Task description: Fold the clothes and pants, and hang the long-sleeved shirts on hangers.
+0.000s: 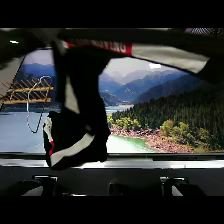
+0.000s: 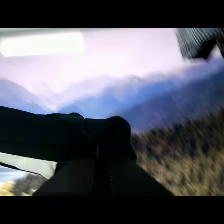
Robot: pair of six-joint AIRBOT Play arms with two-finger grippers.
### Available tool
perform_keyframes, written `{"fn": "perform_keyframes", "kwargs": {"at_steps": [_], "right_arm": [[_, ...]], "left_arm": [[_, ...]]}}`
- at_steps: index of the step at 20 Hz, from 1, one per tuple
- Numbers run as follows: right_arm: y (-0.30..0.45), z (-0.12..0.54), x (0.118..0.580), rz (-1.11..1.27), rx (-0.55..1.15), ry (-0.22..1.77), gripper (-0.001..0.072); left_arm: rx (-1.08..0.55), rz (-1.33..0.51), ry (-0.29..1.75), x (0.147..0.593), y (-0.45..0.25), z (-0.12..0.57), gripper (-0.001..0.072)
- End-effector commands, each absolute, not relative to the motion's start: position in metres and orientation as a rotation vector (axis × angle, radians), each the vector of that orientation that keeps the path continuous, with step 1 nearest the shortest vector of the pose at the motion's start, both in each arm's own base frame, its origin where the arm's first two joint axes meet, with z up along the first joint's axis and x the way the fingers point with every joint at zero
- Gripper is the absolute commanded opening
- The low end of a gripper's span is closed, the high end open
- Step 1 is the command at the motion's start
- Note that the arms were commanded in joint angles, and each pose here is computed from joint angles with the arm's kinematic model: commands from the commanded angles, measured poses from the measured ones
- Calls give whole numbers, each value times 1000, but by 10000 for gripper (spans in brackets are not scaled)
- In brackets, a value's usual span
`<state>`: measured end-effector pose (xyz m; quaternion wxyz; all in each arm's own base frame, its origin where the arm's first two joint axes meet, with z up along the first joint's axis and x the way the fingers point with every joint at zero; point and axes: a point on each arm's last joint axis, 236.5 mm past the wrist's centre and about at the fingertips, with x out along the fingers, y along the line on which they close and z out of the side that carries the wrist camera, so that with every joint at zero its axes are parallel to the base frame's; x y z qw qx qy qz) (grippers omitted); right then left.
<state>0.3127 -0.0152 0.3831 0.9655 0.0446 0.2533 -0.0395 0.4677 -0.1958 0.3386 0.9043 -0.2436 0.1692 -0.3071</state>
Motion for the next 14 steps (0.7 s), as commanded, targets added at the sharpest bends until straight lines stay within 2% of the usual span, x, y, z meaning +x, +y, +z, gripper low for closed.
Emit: {"fn": "perform_keyframes", "kwargs": {"at_steps": [1,3,7,8,9,10,11,13,14], "right_arm": [[-61,316,340,-272,8,748,42],[-60,268,366,-263,-8,839,42],[-34,147,397,-214,130,1018,42],[-20,119,399,-176,181,1054,42],[-7,96,397,-144,230,1090,42],[3,80,393,-119,268,1120,42],[9,68,387,-106,289,1152,42],[12,57,378,-98,293,1195,42],[13,55,376,-94,286,1207,42]], "left_arm": [[-580,-605,546,535,-247,212,38],[-610,-595,669,548,-266,147,38],[-625,-600,878,539,-277,71,48],[-654,-586,902,539,-270,70,177],[-686,-569,917,539,-260,73,406],[-727,-547,930,539,-245,81,594],[-760,-526,936,538,-226,92,623],[-799,-421,982,526,-172,111,624],[-771,-321,1017,511,-136,112,677]]}}
